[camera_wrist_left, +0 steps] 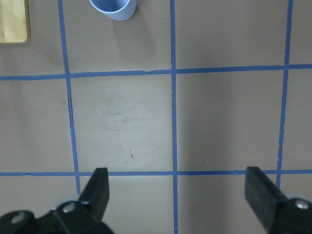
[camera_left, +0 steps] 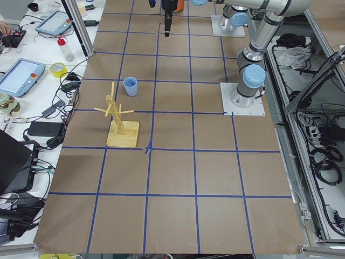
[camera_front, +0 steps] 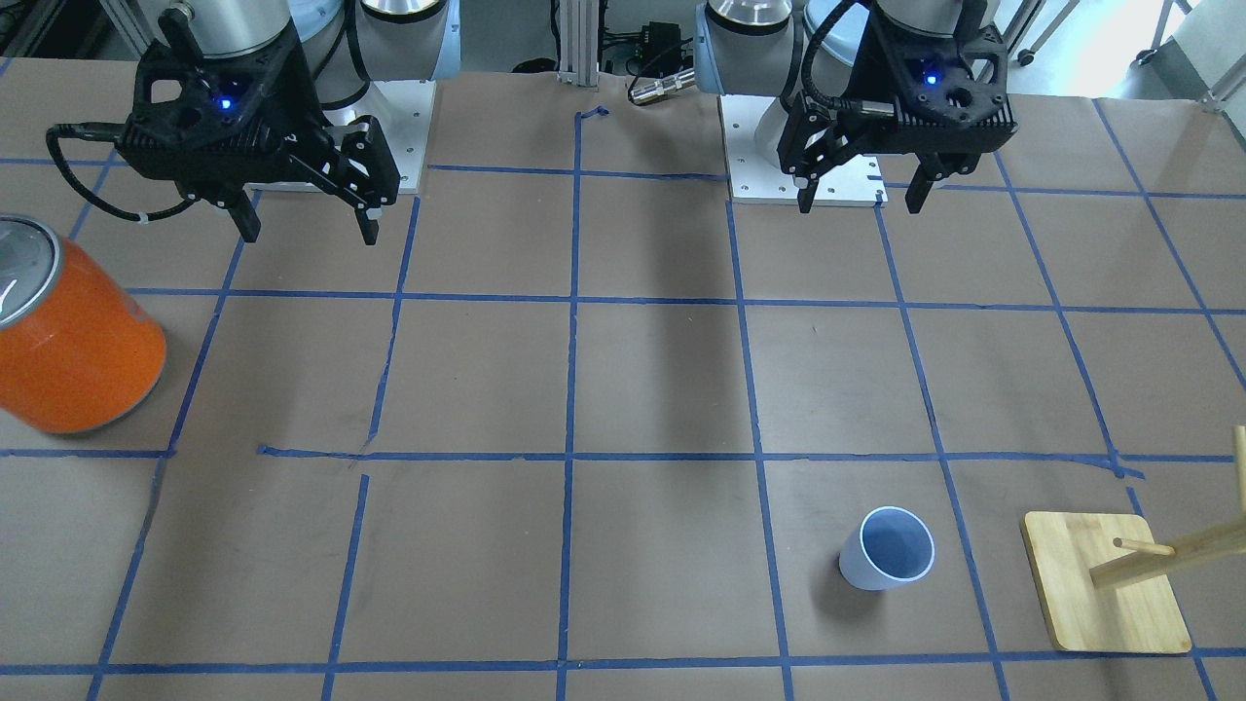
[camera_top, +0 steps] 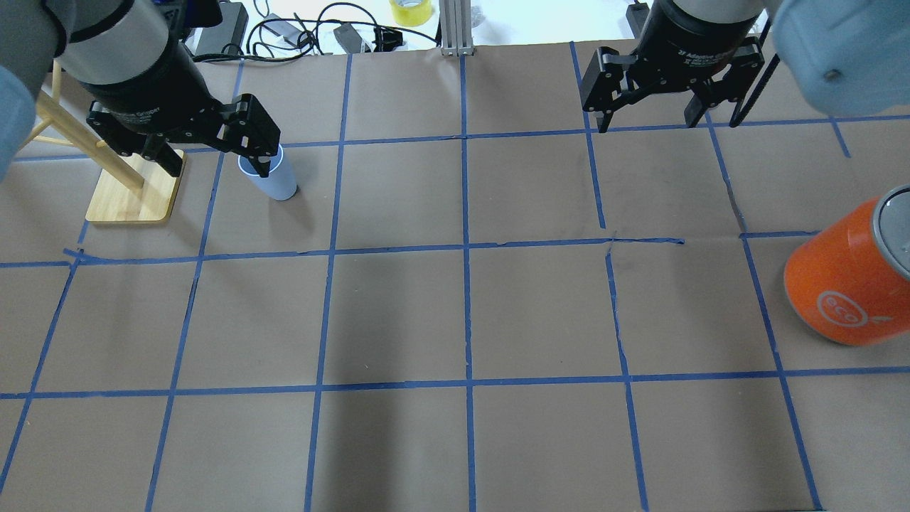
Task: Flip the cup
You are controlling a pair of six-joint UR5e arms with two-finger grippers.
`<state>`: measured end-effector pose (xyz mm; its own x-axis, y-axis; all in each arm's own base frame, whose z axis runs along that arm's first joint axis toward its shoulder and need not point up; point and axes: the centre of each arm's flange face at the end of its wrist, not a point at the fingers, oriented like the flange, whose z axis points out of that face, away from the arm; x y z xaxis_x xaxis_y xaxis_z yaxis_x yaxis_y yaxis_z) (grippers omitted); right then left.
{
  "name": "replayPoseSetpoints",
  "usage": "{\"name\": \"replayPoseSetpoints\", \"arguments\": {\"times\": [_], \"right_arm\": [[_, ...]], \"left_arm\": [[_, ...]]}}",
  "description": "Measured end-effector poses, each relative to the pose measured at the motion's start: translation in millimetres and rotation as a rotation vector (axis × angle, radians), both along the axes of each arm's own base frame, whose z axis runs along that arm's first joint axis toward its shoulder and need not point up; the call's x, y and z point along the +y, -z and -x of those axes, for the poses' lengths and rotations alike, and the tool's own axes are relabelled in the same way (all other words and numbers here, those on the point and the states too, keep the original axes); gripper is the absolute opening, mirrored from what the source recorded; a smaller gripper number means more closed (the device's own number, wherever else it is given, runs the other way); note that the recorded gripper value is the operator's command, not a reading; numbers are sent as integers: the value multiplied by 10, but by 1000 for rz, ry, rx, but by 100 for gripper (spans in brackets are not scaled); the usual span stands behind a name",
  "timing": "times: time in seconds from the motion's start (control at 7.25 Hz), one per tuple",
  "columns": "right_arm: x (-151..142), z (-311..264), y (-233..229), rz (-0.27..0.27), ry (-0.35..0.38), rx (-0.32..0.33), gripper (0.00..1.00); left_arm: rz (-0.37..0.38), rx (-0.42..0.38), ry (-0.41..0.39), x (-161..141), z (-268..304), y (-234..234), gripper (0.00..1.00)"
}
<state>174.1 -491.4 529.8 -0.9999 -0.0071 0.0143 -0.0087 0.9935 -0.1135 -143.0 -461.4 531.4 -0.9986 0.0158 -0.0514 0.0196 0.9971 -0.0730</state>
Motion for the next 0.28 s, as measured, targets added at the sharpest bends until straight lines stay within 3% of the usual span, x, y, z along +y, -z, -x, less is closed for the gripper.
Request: {"name": "replayPoseSetpoints", "arguments": {"times": [0.28], "right_arm": [[2, 3, -2, 1, 0, 3, 100]], "left_arm": [[-4, 5, 0, -4, 7, 19, 100]]}}
